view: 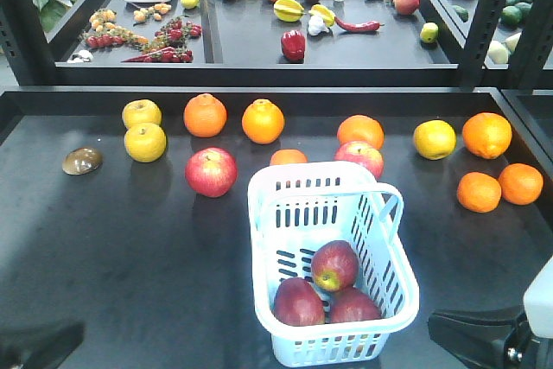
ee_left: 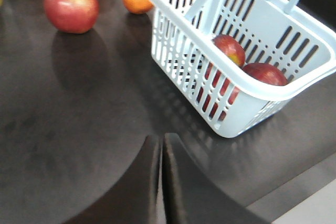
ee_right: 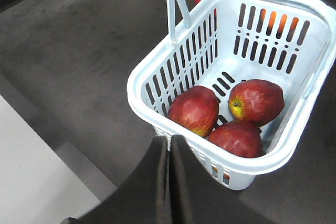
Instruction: Pick three apples into basket with both arms
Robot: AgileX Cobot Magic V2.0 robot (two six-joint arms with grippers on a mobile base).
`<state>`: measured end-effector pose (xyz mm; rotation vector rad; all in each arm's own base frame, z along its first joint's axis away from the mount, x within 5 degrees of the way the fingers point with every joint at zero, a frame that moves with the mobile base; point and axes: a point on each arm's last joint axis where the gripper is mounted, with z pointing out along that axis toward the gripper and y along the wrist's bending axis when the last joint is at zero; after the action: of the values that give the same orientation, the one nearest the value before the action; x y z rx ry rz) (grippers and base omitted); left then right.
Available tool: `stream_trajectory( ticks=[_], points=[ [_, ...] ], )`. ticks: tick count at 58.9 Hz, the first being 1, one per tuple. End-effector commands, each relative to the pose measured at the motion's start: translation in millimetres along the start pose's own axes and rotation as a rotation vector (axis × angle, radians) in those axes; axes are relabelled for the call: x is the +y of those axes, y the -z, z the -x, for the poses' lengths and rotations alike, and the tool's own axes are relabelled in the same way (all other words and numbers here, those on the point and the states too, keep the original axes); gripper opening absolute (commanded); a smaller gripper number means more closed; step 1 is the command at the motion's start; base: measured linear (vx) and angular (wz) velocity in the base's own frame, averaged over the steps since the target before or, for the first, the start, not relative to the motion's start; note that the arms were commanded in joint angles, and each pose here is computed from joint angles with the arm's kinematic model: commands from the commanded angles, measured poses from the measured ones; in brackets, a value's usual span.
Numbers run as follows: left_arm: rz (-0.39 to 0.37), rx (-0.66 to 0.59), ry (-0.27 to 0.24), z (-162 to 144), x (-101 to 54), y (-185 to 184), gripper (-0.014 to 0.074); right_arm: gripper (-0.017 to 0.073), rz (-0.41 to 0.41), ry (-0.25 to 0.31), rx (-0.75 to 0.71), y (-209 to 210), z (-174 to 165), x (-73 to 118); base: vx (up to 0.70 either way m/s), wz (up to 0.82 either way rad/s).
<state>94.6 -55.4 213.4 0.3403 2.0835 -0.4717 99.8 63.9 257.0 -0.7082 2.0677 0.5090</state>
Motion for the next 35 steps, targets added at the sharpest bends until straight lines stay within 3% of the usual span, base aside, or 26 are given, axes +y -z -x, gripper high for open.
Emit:
stream_trajectory(
  ticks=[1,14,19,26,31,35],
  points=[
    [-0.006,-0.144,0.057,-6.8,2.9,10.3,-0.0006,-0.0004,-0.023,-0.011,-0.056,3.4,10.3,-1.8,0.00,0.00],
    [-0.003,-0.287,0.036,-40.4,10.9,24.5,-0.0006,-0.0004,-0.023,-0.011,-0.056,3.4,10.3,-1.8,0.00,0.00],
    [0.048,-0.382,0.009,-38.0,14.1,32.4,-0.0006,-0.0004,-0.023,-0.011,-0.056,3.4,10.3,-1.8,0.00,0.00],
    [0.175,-0.501,-0.031,-35.9,20.0,43.1,-0.0006,-0.0004,-0.023,-0.011,-0.056,3.4,10.3,-1.8,0.00,0.00],
    [0.263,-0.527,-0.011,-34.4,24.8,45.0,-0.0006,-0.0005,-0.021,-0.011,-0.054,3.4,10.2,-1.6,0.00,0.00],
    [0.319,-0.548,0.055,-34.1,28.4,46.6,-0.0006,-0.0005,-0.020,-0.011,-0.054,3.4,10.1,-1.5,0.00,0.00]
  ],
)
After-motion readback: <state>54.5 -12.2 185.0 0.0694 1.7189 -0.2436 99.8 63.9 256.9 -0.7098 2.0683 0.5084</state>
